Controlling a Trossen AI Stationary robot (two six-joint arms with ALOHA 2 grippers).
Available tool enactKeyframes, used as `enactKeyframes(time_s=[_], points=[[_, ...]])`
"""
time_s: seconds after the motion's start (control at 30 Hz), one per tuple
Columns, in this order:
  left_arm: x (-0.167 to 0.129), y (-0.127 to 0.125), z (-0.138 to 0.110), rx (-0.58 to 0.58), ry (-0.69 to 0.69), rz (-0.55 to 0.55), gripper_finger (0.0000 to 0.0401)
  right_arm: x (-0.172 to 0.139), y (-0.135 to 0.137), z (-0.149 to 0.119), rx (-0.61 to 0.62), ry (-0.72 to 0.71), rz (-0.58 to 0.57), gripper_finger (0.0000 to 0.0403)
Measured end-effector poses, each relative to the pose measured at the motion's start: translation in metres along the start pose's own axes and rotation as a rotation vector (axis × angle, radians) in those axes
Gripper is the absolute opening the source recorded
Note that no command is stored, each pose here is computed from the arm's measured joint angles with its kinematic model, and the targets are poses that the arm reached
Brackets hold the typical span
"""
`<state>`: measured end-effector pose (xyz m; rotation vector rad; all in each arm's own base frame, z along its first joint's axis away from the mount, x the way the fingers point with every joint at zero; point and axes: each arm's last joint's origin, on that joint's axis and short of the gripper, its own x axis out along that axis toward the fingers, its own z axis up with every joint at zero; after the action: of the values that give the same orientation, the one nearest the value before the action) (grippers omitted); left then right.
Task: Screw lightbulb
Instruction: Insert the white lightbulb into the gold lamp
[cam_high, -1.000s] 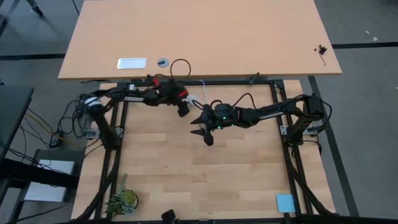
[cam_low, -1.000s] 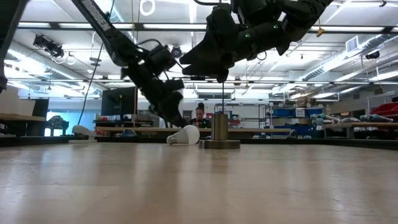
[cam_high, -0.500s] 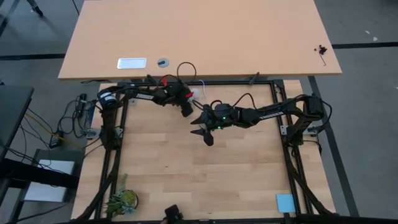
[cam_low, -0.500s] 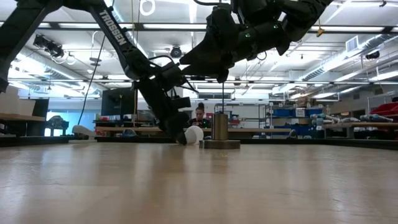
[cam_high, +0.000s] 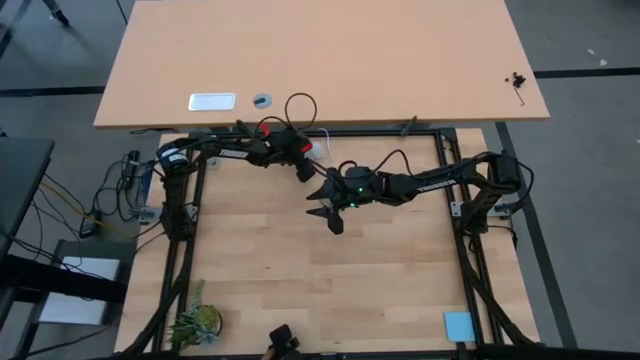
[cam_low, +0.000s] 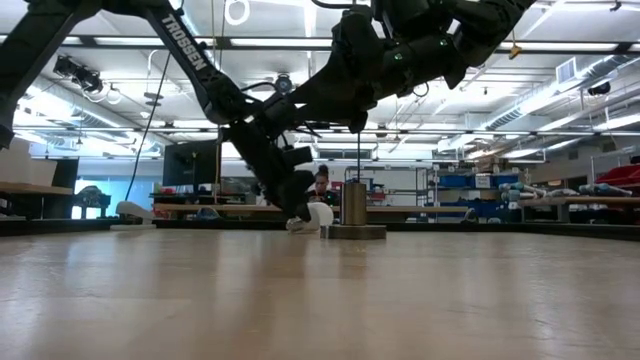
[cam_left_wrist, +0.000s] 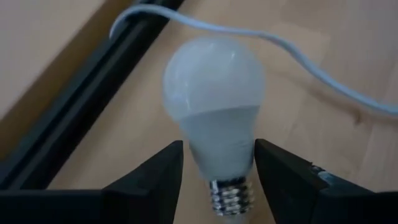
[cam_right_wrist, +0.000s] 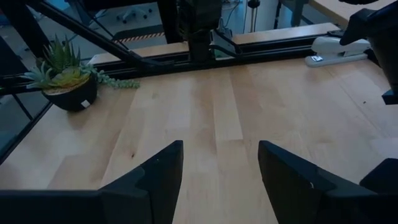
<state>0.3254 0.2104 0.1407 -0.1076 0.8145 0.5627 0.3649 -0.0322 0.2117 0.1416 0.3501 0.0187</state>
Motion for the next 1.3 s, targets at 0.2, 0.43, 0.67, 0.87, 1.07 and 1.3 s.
enactKeyframes(time_s=[0.2,0.43,0.67,0.87,1.07,1.3], points=[[0.000,0.006,-0.001,-0.010,0.003,0.010,0.0201,0.000,0.000,0.000,0.000,0.001,0.000,0.0215],[0.002,0.005,-0.002,0.039,0.002,-0.023,0.0160,0.000,0.000,0.000,-0.001,0.000,-0.001,0.0215],[0.003,0.005,-0.001,0.047,-0.006,-0.025,0.0101,0.000,0.000,0.000,-0.001,-0.001,-0.002,0.0215],[-0.010,0.007,0.005,0.059,-0.013,0.001,0.0085,-0.001,0.001,0.003,-0.004,-0.023,0.024,0.0215],[-0.039,0.011,0.024,0.054,-0.109,0.012,0.0048,-0.018,0.006,0.021,-0.035,-0.070,0.031,0.0215],[-0.059,0.015,0.032,0.001,-0.135,-0.001,0.0006,-0.052,0.011,0.044,-0.040,-0.093,0.017,0.0215]])
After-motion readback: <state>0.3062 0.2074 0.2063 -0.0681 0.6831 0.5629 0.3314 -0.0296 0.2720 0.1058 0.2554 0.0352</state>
